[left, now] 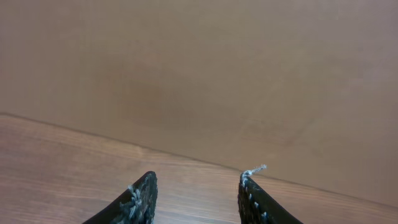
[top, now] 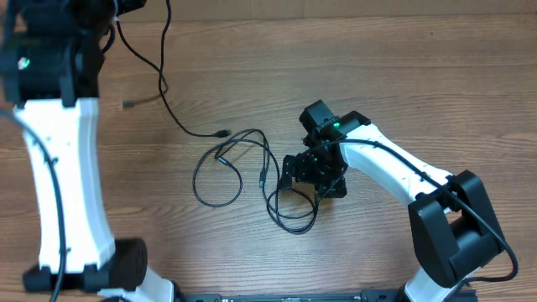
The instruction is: Untangle cables
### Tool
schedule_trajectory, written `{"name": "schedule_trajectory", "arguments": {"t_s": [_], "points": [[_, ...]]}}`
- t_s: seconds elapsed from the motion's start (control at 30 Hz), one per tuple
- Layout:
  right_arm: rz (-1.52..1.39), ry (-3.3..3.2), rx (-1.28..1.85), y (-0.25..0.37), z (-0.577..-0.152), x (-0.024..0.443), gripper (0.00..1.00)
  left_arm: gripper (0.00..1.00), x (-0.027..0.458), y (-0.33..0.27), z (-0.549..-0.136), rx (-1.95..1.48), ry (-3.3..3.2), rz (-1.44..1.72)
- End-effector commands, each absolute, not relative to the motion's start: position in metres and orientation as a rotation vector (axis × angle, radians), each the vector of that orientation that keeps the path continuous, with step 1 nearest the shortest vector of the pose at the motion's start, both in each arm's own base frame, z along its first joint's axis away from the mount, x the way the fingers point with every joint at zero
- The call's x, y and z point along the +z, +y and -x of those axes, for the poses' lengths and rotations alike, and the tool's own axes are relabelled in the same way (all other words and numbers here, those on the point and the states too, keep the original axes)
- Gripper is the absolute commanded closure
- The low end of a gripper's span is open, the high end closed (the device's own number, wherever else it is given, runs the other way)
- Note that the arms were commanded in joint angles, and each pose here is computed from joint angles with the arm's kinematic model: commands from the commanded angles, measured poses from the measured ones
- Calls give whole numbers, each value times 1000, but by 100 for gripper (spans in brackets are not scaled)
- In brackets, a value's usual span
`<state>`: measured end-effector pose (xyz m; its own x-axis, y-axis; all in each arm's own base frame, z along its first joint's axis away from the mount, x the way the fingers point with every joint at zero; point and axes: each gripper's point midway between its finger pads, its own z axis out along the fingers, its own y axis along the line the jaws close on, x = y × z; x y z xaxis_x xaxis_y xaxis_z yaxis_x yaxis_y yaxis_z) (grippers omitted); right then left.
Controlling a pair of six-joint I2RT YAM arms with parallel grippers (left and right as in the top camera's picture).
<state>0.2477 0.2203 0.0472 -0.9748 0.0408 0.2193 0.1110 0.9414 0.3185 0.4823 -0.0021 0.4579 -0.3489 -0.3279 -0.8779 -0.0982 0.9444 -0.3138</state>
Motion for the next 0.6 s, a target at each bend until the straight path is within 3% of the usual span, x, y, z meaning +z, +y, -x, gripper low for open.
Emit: {"name": "schedule_trajectory", "arguments": {"t_s": [0.0,0.23,0.37,0.5,0.53,0.57], "points": [[84,-2900,-488,221,-245,51,0,96,425,0,-524,-201,1949,307],[50,-2896,-481,227,-239,51,0,96,440,-11,-573,-303,1780,269],[46,-2896,-481,227,-238,51,0,96,394,11,-593,-166,1864,306],[50,-2887,-469,226,-236,51,0,94,334,85,-594,173,1981,458],[51,-2882,-463,225,-234,51,0,87,322,106,-590,249,2002,510],[52,-2880,-460,224,-234,51,0,68,309,126,-585,312,2025,557]]}}
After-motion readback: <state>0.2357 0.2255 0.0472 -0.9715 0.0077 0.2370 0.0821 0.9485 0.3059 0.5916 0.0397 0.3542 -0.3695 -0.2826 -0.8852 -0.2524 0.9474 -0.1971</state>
